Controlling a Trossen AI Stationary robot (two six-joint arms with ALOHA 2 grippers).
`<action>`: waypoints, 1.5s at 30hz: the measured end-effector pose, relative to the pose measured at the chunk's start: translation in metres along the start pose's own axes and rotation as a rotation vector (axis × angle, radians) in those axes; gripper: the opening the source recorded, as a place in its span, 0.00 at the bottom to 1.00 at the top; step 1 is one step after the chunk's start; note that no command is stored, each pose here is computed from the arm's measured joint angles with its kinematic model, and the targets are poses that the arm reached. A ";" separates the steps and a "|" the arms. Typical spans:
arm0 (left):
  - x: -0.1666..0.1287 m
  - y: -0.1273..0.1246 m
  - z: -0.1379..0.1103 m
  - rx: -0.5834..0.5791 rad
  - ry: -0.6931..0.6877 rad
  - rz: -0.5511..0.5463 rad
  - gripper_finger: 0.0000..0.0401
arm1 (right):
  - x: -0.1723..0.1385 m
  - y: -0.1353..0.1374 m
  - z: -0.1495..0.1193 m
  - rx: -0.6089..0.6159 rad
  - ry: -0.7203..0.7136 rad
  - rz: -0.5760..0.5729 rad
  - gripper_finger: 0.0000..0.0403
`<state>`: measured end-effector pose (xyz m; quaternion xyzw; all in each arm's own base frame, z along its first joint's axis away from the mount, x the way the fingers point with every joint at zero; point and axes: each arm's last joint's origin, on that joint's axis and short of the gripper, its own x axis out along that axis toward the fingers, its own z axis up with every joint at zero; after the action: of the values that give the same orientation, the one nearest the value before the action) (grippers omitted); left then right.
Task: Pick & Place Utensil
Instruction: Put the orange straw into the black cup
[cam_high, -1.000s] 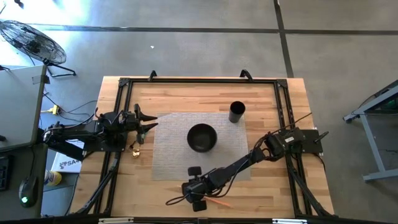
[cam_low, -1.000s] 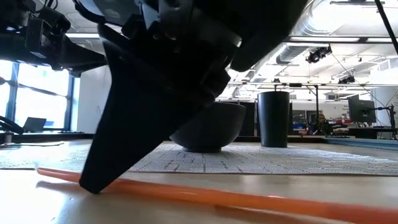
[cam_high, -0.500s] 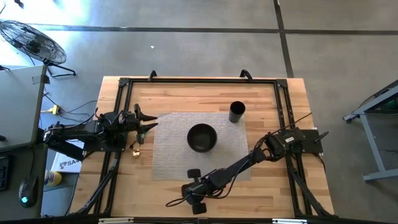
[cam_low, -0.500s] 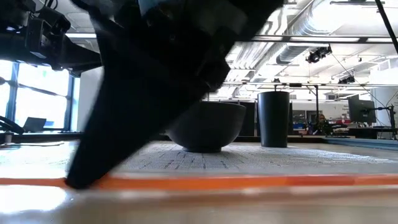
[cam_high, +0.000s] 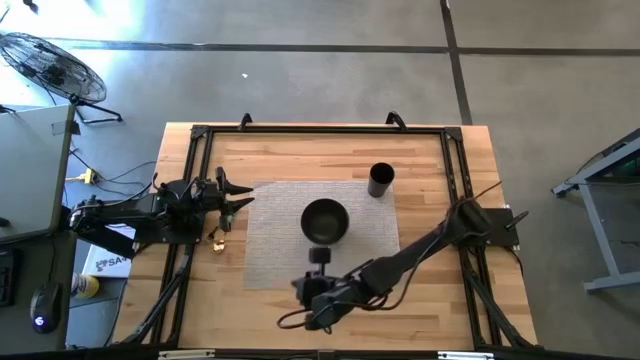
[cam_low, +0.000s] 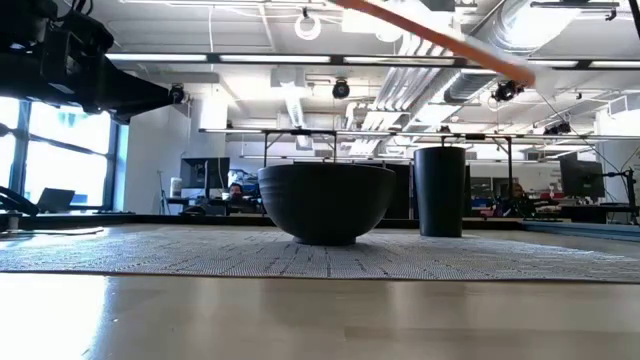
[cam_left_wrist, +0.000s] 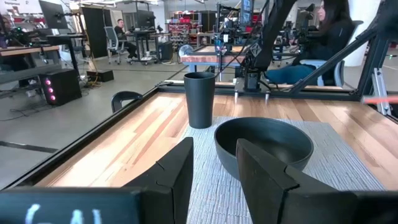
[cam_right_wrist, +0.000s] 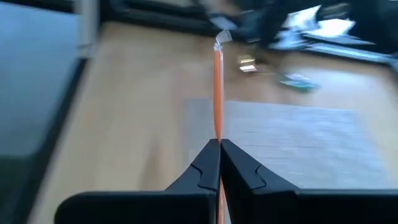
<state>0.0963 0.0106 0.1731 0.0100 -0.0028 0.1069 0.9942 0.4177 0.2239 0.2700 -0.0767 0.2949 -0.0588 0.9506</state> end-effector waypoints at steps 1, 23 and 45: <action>0.000 0.000 0.000 0.000 0.000 0.000 0.30 | -0.006 -0.003 0.002 -0.002 -0.006 -0.045 0.00; 0.000 0.000 0.000 0.000 0.000 0.001 0.30 | -0.084 -0.069 -0.027 0.090 0.054 -0.694 0.00; 0.000 0.000 0.000 0.000 0.000 0.000 0.30 | -0.123 -0.216 -0.117 0.219 -0.613 -0.462 0.00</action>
<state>0.0963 0.0106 0.1731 0.0101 -0.0030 0.1068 0.9942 0.2360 0.0186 0.2813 -0.0532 -0.0354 -0.2766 0.9589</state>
